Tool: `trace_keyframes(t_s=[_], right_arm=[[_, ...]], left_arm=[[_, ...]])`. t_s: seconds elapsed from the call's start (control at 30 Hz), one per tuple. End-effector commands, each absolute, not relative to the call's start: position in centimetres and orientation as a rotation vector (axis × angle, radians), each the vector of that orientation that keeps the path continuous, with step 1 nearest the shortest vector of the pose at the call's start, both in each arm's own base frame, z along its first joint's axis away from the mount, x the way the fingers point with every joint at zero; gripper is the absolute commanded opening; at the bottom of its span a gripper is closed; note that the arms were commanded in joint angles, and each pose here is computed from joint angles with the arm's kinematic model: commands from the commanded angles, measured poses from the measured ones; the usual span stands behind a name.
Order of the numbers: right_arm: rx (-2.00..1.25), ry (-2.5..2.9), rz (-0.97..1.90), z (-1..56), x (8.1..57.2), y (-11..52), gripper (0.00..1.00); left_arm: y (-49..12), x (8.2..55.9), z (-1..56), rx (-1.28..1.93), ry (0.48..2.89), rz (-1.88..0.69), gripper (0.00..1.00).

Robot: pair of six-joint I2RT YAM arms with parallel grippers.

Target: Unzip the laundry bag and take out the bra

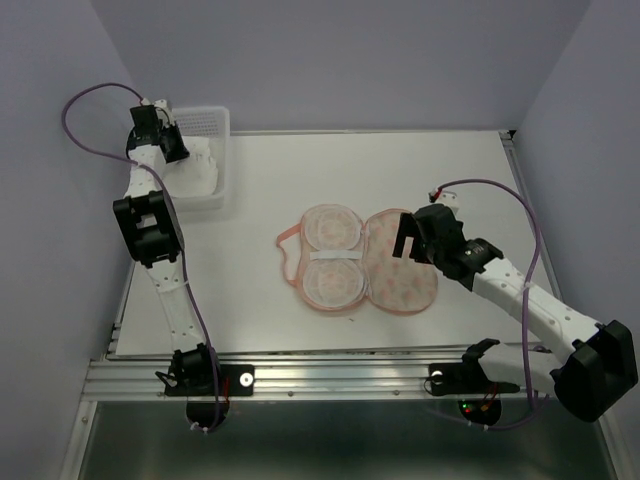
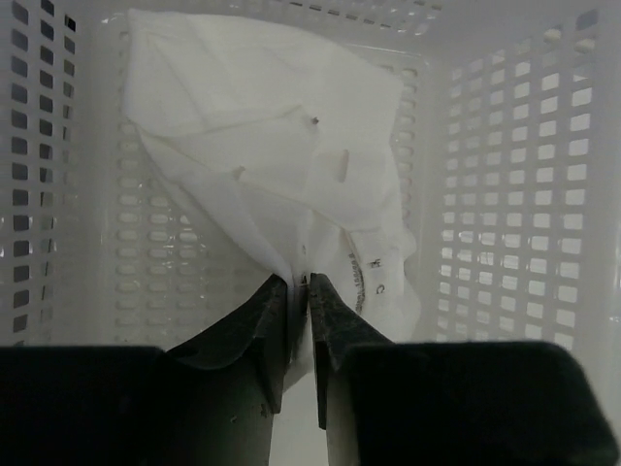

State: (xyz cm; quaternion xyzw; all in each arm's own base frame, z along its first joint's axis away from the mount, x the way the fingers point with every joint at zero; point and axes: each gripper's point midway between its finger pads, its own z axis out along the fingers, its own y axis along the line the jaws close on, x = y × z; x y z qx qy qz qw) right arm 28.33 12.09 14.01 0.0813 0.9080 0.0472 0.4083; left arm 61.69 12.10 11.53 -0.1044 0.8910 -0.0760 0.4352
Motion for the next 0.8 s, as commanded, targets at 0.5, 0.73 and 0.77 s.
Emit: trace_keyframes(t_s=[0.5, 0.73, 0.77], right_arm=[[0.233, 2.219, 0.126, 16.4, 29.3, 12.1, 1.0], [0.333, 2.305, 0.082, 13.7, 28.9, 10.8, 0.99], [0.352, 2.329, 0.062, 13.2, 28.8, 10.3, 0.99]], left_arm=[[11.9, 58.7, 31.0, -0.344, 1.919, -0.107, 0.99], [3.3, 53.3, 34.7, -0.218, 1.887, -0.187, 0.99], [2.5, 52.4, 34.5, -0.222, 1.895, -0.163, 0.99]])
